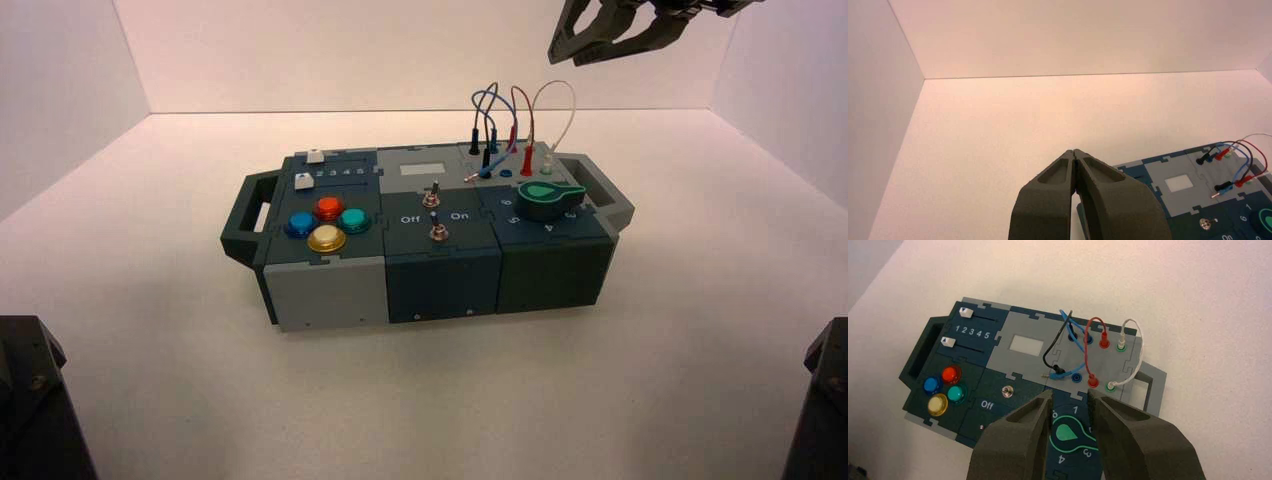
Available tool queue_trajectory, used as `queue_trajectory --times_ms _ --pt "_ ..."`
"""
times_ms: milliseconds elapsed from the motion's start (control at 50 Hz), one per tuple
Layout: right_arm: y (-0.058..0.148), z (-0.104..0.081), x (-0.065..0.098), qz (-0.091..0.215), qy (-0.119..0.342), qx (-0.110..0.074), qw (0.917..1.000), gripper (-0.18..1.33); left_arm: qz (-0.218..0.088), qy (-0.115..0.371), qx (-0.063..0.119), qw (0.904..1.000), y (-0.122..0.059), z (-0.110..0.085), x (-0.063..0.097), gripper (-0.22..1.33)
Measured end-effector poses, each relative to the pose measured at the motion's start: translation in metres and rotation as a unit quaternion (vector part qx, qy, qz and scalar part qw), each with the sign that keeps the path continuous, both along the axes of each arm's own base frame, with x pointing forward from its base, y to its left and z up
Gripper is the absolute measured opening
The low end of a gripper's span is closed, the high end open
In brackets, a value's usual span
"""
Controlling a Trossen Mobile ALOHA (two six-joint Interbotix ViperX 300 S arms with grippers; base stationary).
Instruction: Insert the blue wire.
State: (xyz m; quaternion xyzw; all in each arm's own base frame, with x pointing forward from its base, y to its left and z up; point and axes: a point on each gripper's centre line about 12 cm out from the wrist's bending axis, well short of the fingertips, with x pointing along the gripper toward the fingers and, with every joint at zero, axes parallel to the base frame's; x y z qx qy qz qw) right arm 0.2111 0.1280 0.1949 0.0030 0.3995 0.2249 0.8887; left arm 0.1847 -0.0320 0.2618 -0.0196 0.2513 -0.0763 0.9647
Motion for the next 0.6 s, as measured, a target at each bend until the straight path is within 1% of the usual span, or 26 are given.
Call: queue_trajectory --times_ms 300,400,480,600 --pt "0.0 -0.002 -0.003 0.001 0.015 -0.003 0.9999 0.79 0.0 0.0 0.001 1.0 0.0 0.0 0.0 -0.17" --pt "0.0 -0.004 -0.005 -0.002 0.029 0.002 0.9996 0.79 0.0 0.001 0.002 1.0 0.0 0.0 0.0 -0.17" --pt "0.001 -0.006 -0.007 -0.007 0.053 0.01 0.9985 0.79 -0.001 0.012 0.003 0.9999 0.0 -0.003 0.0 -0.16" --pt "0.006 -0.009 -0.011 -0.016 0.098 0.03 0.9946 0.79 -0.002 0.031 0.006 0.9995 -0.001 -0.009 0.002 -0.17"
